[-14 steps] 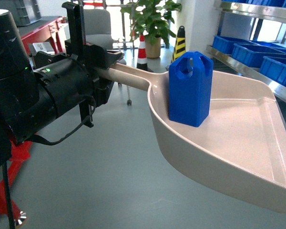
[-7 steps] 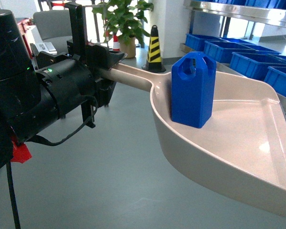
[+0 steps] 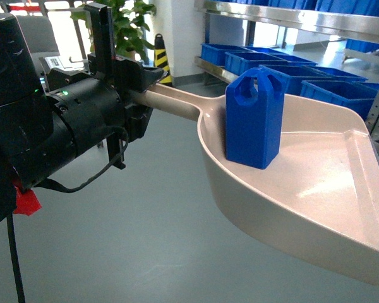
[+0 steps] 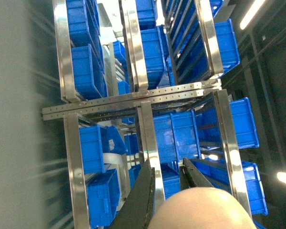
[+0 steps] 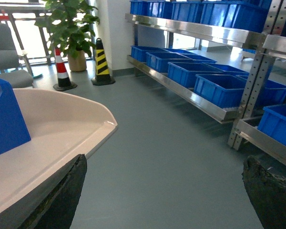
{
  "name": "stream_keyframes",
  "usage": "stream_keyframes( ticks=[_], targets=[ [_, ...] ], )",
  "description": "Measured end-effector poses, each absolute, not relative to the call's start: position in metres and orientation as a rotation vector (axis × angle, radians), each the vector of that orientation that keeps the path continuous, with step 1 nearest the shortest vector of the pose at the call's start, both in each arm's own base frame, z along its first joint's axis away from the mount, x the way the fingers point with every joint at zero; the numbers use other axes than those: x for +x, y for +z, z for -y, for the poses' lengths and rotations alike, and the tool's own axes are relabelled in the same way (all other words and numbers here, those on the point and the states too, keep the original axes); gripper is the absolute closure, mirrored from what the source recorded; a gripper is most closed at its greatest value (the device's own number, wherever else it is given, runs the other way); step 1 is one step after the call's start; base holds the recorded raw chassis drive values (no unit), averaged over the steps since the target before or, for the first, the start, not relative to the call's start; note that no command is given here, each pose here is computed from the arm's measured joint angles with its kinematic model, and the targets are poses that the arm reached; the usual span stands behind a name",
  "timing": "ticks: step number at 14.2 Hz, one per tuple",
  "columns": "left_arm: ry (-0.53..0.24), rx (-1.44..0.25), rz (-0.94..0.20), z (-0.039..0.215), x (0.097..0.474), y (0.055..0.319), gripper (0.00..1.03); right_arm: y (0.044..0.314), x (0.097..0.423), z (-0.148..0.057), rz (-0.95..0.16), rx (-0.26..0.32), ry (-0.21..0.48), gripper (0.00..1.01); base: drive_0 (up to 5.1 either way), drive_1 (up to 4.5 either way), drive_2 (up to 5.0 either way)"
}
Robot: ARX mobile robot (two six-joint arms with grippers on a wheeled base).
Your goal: Place part in tray to right shelf
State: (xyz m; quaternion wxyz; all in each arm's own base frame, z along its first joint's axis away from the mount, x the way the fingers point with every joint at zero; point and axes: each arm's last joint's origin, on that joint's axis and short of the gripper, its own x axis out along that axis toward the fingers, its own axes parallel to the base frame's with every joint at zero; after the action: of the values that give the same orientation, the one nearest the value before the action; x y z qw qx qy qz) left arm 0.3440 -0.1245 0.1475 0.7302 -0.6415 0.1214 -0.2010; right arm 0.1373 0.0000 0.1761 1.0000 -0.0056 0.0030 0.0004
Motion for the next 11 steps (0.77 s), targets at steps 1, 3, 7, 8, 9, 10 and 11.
stream_keyframes(
  ticks=[1, 3, 7, 8, 9, 10, 11],
  targets=[
    [-0.442, -1.413, -0.266, 0.1244, 0.344, 0.1475, 0.9, 0.1762, 0.1373, 0.0, -0.006, -0.011, 0.001, 0.03, -1.6, -1.59, -1.6],
    [-0.442, -1.413, -0.267, 0.1245, 0.344, 0.1475, 0.9, 0.1761, 0.1373, 0.0, -0.006, -0.011, 0.001, 0.03, -1.5, -1.54, -1.5],
    [-0.443, -1.413, -0.267, 0.1245, 0.344, 0.1475, 0.9, 0.1762, 0.1373, 0.0, -0.006, -0.011, 0.001, 0.03, -1.6, -1.61, -1.6],
    [-0.439, -1.413, -0.264, 0.1243, 0.3441, 0.1475, 0.9, 0.1762, 0.1373, 0.0, -0.006, -0.011, 0.001, 0.03, -1.6, -1.61, -1.6],
    [-0.443, -1.413, -0.267, 0.1245, 0.344, 0.1475, 0.9, 0.1762, 0.1373, 0.0, -0.006, -0.011, 0.001, 0.03, -1.5, -1.49, -1.5],
    [-0.443, -1.413, -0.267, 0.1245, 0.344, 0.1475, 0.9, 0.1762, 0.1373, 0.0, -0.006, -0.011, 0.001, 0.03, -1.5, -1.48, -1.5],
    [-0.445, -1.413, -0.269, 0.1252, 0.3437, 0.1475, 0.9, 0.1762, 0.1373, 0.0, -0.006, -0.011, 0.001, 0.03, -1.6, -1.55, -1.6]
  ],
)
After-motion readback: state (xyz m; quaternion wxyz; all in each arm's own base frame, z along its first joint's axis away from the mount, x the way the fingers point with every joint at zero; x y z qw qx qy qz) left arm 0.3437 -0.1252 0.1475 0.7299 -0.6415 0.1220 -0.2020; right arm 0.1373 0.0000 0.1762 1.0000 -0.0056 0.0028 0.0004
